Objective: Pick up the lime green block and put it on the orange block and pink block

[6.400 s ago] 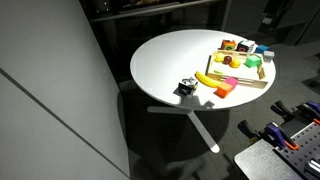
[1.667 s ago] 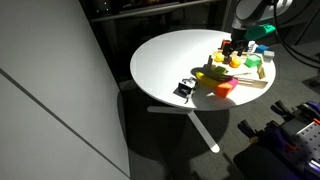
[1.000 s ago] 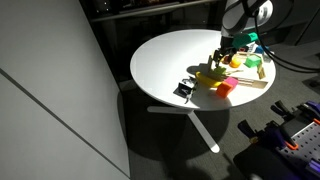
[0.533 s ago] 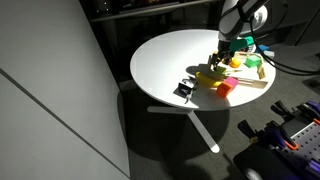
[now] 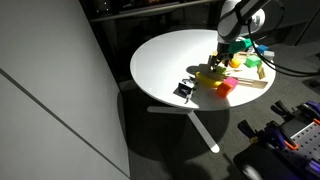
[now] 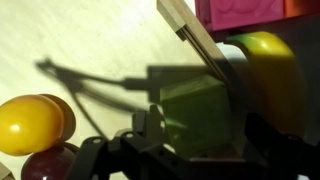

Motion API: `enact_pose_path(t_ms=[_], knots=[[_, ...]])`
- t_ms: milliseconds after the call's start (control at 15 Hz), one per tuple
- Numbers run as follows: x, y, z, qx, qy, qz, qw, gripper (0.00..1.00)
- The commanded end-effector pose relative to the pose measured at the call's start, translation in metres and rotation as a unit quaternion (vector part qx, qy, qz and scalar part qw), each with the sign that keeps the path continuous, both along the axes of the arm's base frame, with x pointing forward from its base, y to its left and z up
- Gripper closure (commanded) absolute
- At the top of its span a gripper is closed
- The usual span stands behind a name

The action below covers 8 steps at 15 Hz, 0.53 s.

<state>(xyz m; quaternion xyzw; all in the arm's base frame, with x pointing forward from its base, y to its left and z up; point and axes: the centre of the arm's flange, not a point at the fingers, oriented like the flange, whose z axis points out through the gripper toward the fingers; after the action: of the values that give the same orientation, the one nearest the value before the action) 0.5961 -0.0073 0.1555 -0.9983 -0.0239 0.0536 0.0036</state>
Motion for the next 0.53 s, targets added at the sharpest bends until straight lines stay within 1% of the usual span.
enact_pose_path(t_ms=[0,67,133,333,400,467], knots=[[0.0084,-0.0006,-0.003,-0.007,-0.007,-0.002,1.0,0.08],[0.0089,-0.0002,-0.0025,-0.007,-0.007,-0.002,0.9999,0.28],[0.01,0.0013,-0.0011,-0.007,-0.008,-0.002,0.9999,0.34],[0.0127,0.0032,0.0037,-0.007,-0.013,-0.002,0.9999,0.58],[0.0135,0.003,0.0047,-0.007,-0.014,-0.002,0.9999,0.62],[0.0133,0.0029,0.005,-0.007,-0.014,-0.002,0.9999,0.62]])
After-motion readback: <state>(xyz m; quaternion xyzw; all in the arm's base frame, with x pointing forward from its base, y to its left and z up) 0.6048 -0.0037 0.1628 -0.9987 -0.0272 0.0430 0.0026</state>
